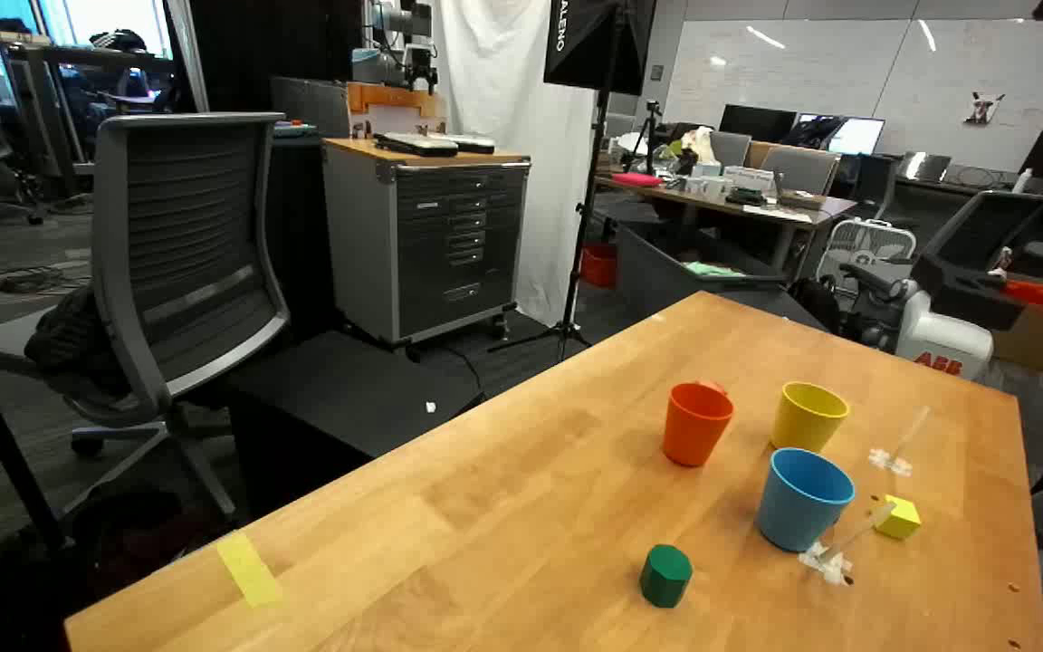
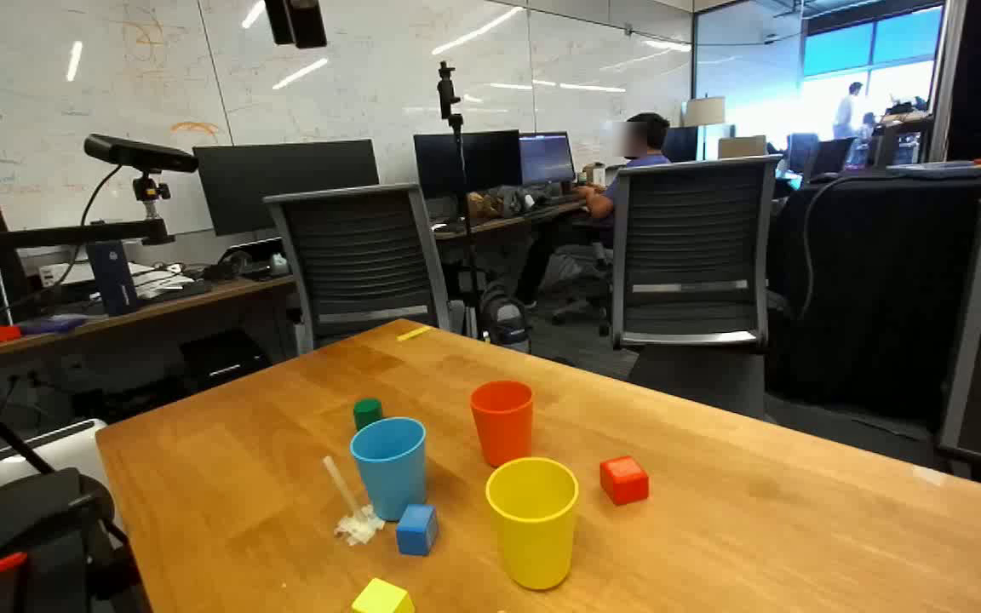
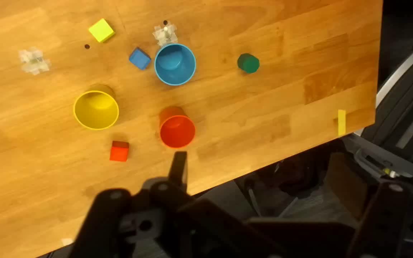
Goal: Put the orange cup in the the yellow cup and then put the two cups in the blue cup
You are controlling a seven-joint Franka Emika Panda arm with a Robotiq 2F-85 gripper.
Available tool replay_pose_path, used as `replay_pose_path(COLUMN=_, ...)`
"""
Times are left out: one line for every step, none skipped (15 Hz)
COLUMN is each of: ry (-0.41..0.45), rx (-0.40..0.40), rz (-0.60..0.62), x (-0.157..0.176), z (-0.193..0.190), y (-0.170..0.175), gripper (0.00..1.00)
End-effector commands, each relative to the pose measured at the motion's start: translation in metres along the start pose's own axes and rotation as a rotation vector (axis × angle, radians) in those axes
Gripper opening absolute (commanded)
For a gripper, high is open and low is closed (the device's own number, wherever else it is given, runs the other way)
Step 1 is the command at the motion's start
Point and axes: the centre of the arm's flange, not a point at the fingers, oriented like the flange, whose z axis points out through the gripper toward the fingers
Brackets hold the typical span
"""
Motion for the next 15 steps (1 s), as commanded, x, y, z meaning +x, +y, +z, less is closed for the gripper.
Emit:
replay_pose_path(ry=0.003, rx=0.0, rz=0.0, x=0.0, z=-0.001, y=0.0, gripper=1.0)
replay_pose_path(ry=0.012, rx=-0.007, rz=0.018, x=0.004, z=0.0, y=-0.002, gripper=1.0)
replay_pose_path(ry=0.015, rx=-0.008, rz=0.029, x=0.007, z=0.003, y=-0.003, gripper=1.0)
replay_pose_path(ry=0.019, rx=-0.01, rz=0.05, x=0.012, z=0.005, y=-0.004, gripper=1.0)
replay_pose_path(ry=0.022, rx=-0.009, rz=0.068, x=0.016, z=0.007, y=-0.005, gripper=1.0)
replay_pose_path(ry=0.043, rx=-0.005, rz=0.088, x=0.02, z=0.008, y=-0.006, gripper=1.0)
replay_pose_path(ry=0.072, rx=-0.005, rz=0.111, x=0.025, z=0.01, y=-0.008, gripper=1.0)
replay_pose_path(ry=0.093, rx=-0.002, rz=0.126, x=0.031, z=0.011, y=-0.01, gripper=1.0)
replay_pose_path(ry=0.114, rx=0.001, rz=0.141, x=0.036, z=0.014, y=-0.012, gripper=1.0)
replay_pose_path(ry=0.147, rx=0.008, rz=0.158, x=0.044, z=0.017, y=-0.015, gripper=1.0)
replay_pose_path(ry=0.181, rx=0.006, rz=0.178, x=0.051, z=0.021, y=-0.018, gripper=1.0)
replay_pose_path(ry=0.202, rx=0.001, rz=0.195, x=0.06, z=0.027, y=-0.021, gripper=1.0)
replay_pose_path(ry=0.221, rx=-0.005, rz=0.212, x=0.067, z=0.034, y=-0.023, gripper=1.0)
replay_pose_path(ry=0.233, rx=-0.015, rz=0.228, x=0.075, z=0.044, y=-0.024, gripper=1.0)
replay_pose_path(ry=0.245, rx=-0.021, rz=0.243, x=0.081, z=0.052, y=-0.025, gripper=1.0)
